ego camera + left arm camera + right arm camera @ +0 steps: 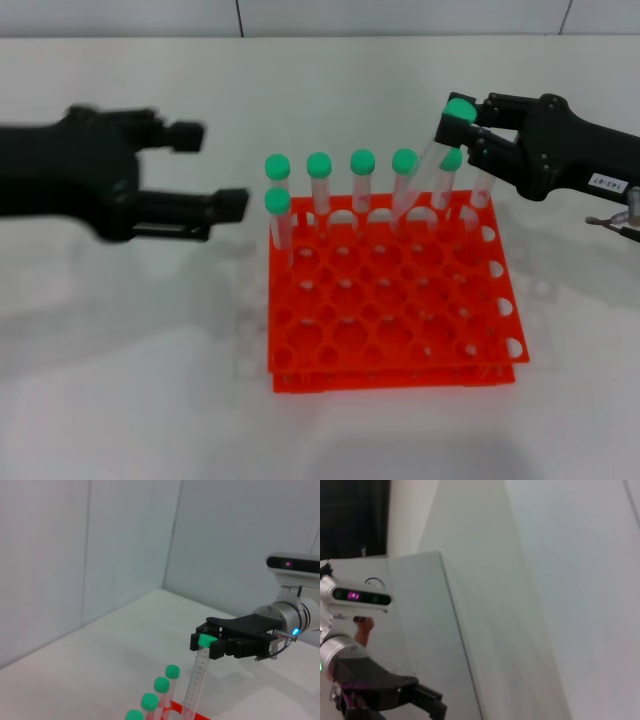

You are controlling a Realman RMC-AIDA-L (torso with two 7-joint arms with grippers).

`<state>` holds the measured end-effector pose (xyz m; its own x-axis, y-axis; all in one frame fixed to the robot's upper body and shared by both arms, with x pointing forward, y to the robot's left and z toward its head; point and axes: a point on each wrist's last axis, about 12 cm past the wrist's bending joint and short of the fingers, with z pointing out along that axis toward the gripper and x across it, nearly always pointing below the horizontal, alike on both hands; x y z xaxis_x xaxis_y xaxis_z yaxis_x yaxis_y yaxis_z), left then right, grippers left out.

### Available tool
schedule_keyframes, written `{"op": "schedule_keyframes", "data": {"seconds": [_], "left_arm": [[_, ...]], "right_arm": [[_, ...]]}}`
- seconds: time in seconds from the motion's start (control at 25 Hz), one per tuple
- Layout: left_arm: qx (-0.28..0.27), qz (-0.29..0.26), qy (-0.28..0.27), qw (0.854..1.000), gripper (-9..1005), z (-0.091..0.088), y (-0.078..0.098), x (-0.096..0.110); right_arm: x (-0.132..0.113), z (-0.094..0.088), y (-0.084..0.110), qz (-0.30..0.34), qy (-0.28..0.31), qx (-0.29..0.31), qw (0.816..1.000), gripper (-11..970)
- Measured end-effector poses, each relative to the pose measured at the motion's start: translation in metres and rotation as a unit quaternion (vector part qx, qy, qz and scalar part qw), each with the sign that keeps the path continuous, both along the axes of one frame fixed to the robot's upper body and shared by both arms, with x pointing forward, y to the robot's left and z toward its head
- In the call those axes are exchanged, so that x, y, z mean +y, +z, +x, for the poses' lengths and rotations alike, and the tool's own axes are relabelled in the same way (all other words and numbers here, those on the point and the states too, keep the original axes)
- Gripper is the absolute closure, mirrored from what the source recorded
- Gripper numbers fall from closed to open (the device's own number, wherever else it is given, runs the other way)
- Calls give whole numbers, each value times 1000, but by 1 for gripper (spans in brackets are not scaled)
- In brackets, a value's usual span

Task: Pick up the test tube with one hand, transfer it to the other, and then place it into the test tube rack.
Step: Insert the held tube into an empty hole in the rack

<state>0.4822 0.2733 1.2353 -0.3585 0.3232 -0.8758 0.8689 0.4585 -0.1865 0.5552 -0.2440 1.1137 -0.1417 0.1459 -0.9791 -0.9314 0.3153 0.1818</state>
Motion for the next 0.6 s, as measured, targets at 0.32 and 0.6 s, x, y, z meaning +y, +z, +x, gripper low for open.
{"op": "schedule_keyframes", "data": {"seconds": [0.32, 0.6], "left_arm": [[-17, -1, 59, 998, 120, -36, -41, 38], [-24, -36, 95, 995, 122, -50, -93, 64]], "right_arm": [[3, 9, 13, -26, 23, -7, 999, 698], [-2, 17, 27, -42, 25, -14, 999, 698]]}}
